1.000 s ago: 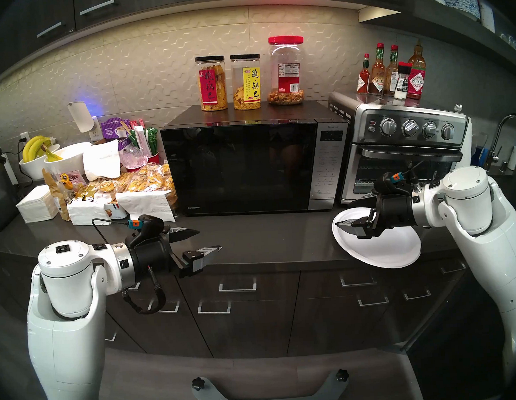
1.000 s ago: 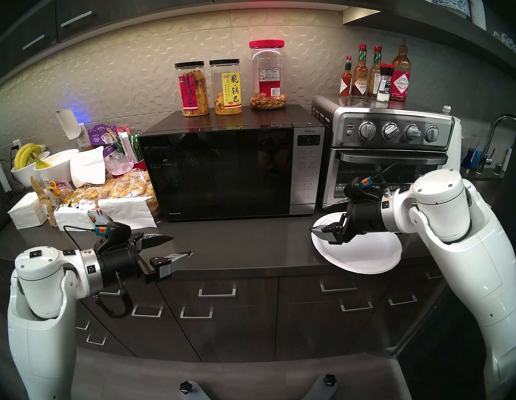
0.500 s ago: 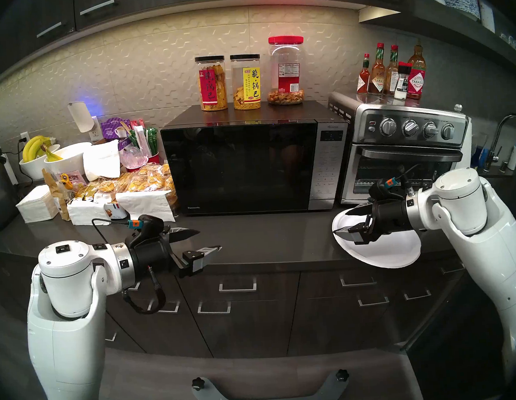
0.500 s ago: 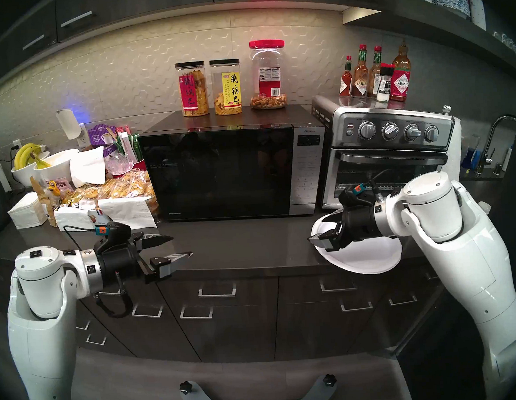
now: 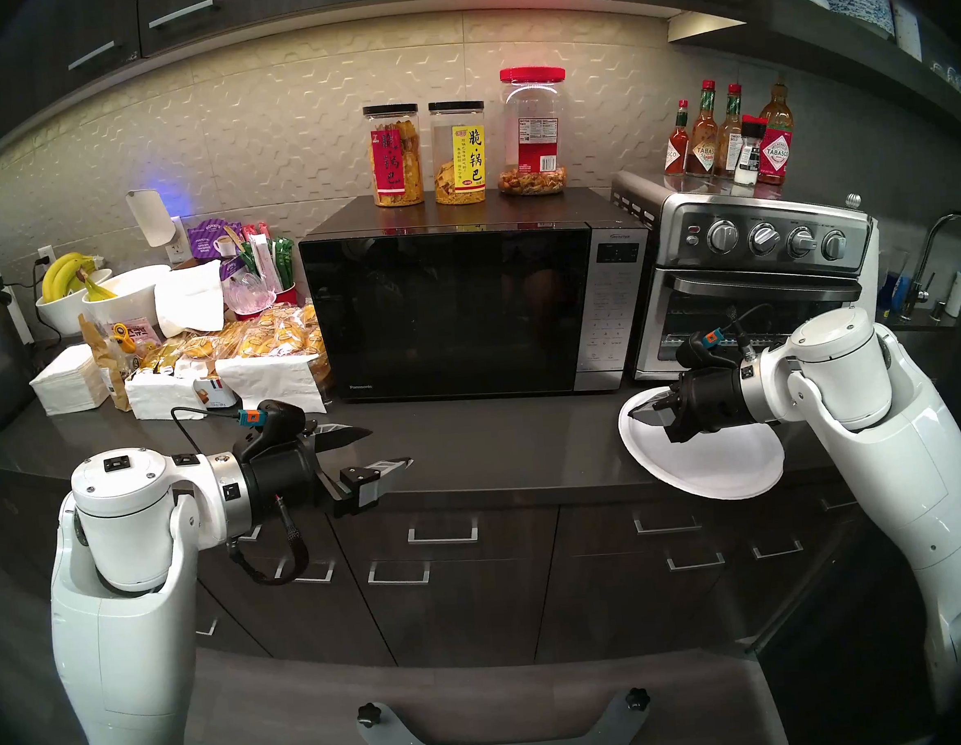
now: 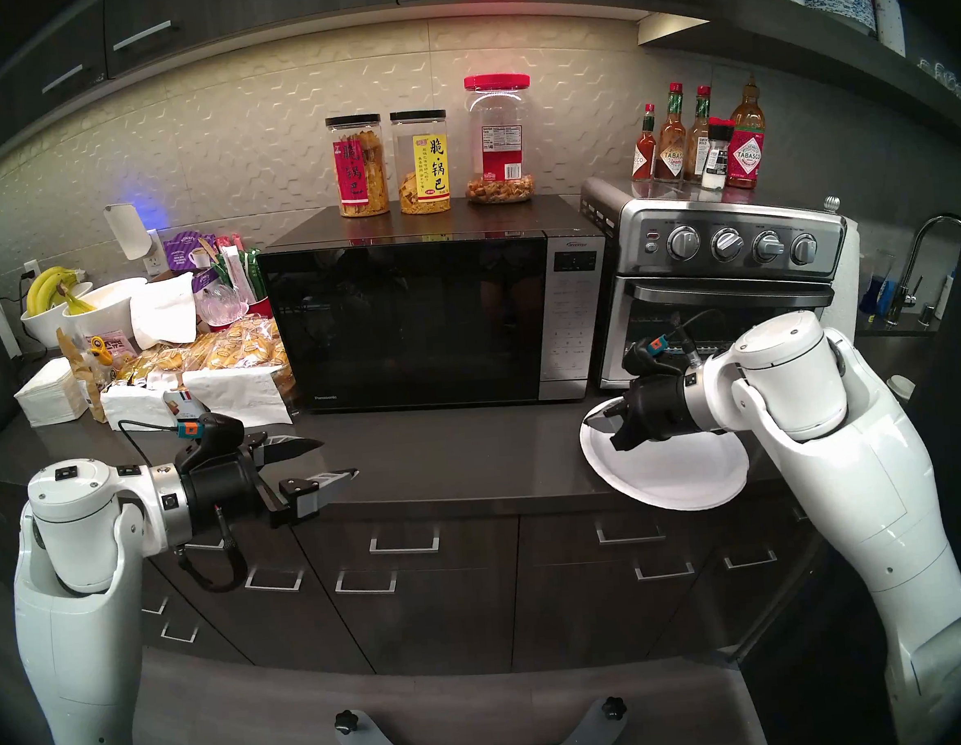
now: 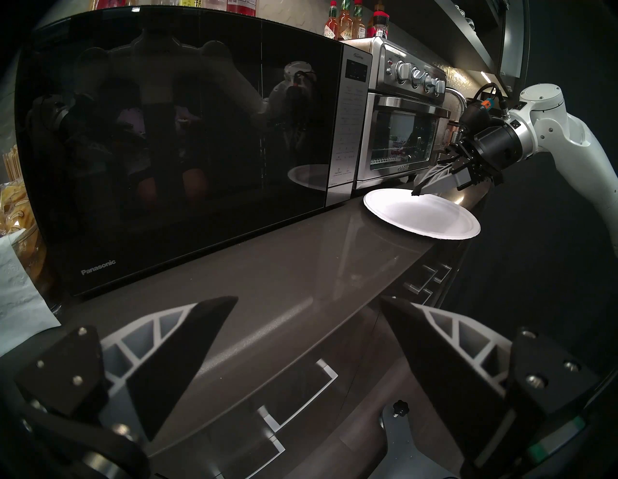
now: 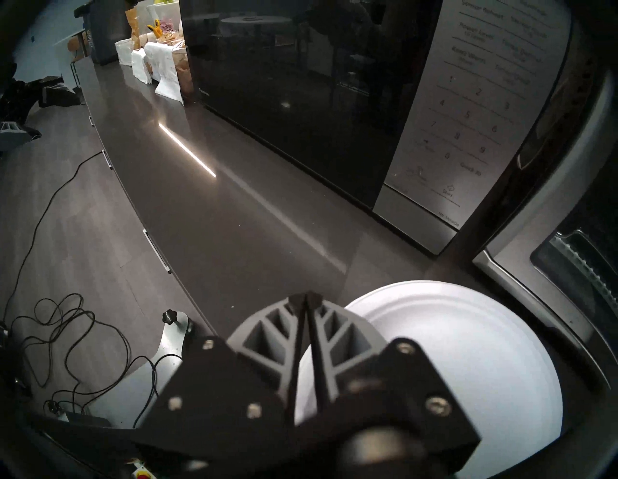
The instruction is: Open the microwave, put the plate inside, and close the door
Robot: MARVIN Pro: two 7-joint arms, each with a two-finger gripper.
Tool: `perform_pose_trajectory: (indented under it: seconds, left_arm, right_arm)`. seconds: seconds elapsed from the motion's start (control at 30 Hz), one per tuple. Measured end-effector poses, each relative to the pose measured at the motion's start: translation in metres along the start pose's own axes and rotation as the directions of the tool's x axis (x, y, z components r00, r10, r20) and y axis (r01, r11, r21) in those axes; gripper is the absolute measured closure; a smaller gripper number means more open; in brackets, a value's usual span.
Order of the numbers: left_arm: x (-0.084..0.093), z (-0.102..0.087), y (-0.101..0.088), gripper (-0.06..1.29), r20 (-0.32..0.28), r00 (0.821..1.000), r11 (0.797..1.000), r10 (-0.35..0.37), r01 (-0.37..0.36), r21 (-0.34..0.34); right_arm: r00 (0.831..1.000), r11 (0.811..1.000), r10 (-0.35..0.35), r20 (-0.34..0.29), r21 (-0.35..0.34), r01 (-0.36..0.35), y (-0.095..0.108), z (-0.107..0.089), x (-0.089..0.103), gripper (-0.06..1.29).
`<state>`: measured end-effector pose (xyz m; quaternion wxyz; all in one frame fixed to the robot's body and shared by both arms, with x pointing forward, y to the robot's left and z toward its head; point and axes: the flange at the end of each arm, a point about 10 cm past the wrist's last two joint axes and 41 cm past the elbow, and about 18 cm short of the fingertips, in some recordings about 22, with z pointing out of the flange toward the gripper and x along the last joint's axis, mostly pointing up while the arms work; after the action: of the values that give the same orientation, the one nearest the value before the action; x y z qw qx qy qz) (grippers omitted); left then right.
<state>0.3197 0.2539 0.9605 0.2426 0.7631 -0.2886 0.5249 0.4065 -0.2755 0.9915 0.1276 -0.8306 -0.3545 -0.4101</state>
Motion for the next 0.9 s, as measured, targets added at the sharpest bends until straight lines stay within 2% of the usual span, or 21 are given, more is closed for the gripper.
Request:
perform_pose_trajectory:
  seconds: [0.17, 0.27, 0.33, 0.6, 0.9]
  left_arm:
    - [0.000, 0.000, 0.000, 0.01, 0.000, 1.000, 1.000, 0.000, 0.000, 0.000]
    - [0.000, 0.000, 0.000, 0.01, 0.000, 1.000, 1.000, 0.000, 0.000, 0.000]
    - [0.000, 0.000, 0.000, 0.01, 0.000, 1.000, 1.000, 0.000, 0.000, 0.000]
    - [0.000, 0.000, 0.000, 0.01, 0.000, 1.000, 1.000, 0.000, 0.000, 0.000]
    - [0.000, 0.000, 0.000, 0.01, 0.000, 1.000, 1.000, 0.000, 0.000, 0.000]
  right_arm:
    - [1.000, 1.000, 0.015, -0.003, -0.004, -0.015, 0.005, 0.004, 0.002, 1.14]
    - [1.000, 1.000, 0.022, 0.003, -0.004, -0.022, 0.008, 0.008, 0.002, 1.16]
    - [1.000, 1.000, 0.025, 0.008, -0.003, -0.025, 0.009, 0.011, 0.001, 1.24]
    - [0.999, 0.999, 0.040, 0.018, -0.009, -0.039, 0.014, 0.021, 0.001, 1.25]
    - [0.997, 0.996, 0.072, 0.018, -0.059, -0.071, 0.027, 0.032, 0.001, 1.25]
